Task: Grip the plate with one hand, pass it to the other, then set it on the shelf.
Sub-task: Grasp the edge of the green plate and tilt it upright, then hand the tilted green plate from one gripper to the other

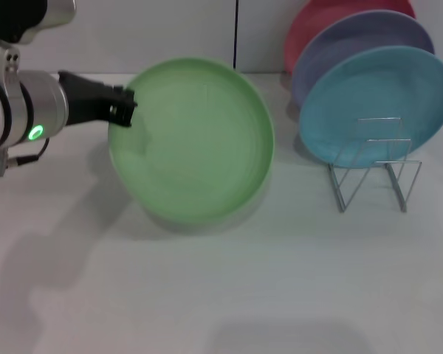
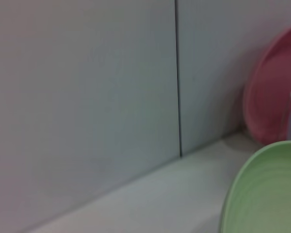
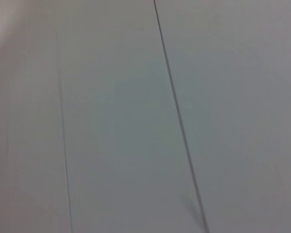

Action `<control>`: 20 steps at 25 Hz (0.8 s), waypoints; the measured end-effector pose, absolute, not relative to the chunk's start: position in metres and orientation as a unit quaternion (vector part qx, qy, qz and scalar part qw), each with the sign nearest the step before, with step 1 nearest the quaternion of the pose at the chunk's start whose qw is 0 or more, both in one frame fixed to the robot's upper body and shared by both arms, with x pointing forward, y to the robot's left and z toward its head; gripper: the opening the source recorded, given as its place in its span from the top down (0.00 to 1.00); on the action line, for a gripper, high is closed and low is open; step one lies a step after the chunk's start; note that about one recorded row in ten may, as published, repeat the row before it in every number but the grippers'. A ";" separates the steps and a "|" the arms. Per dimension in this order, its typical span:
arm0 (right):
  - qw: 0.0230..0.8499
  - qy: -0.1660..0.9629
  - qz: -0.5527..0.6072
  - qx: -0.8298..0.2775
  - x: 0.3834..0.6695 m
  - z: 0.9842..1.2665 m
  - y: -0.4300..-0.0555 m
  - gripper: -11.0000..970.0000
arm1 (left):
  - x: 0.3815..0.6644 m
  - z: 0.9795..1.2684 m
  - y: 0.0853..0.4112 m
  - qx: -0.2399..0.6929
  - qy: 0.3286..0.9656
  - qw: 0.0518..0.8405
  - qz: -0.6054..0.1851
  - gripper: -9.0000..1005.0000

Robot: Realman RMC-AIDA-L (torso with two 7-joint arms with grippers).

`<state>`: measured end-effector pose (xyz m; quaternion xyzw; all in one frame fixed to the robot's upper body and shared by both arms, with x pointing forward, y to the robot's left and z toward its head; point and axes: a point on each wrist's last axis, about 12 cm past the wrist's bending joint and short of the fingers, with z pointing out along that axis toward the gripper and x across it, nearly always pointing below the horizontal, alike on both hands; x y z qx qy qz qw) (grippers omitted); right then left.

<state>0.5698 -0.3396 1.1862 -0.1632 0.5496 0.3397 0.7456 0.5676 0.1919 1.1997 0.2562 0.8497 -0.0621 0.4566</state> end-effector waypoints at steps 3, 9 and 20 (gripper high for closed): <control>0.656 0.652 0.341 -0.169 0.595 1.220 -0.325 0.15 | 0.570 1.204 0.192 0.259 0.839 0.475 -0.058 0.95; 0.510 0.786 0.289 -0.195 0.616 1.272 -0.289 0.15 | 0.571 1.208 0.187 0.266 0.827 0.492 -0.060 0.94; 0.373 0.843 0.297 -0.249 0.647 1.301 -0.229 0.15 | 0.570 1.227 0.179 0.270 0.809 0.517 -0.072 0.93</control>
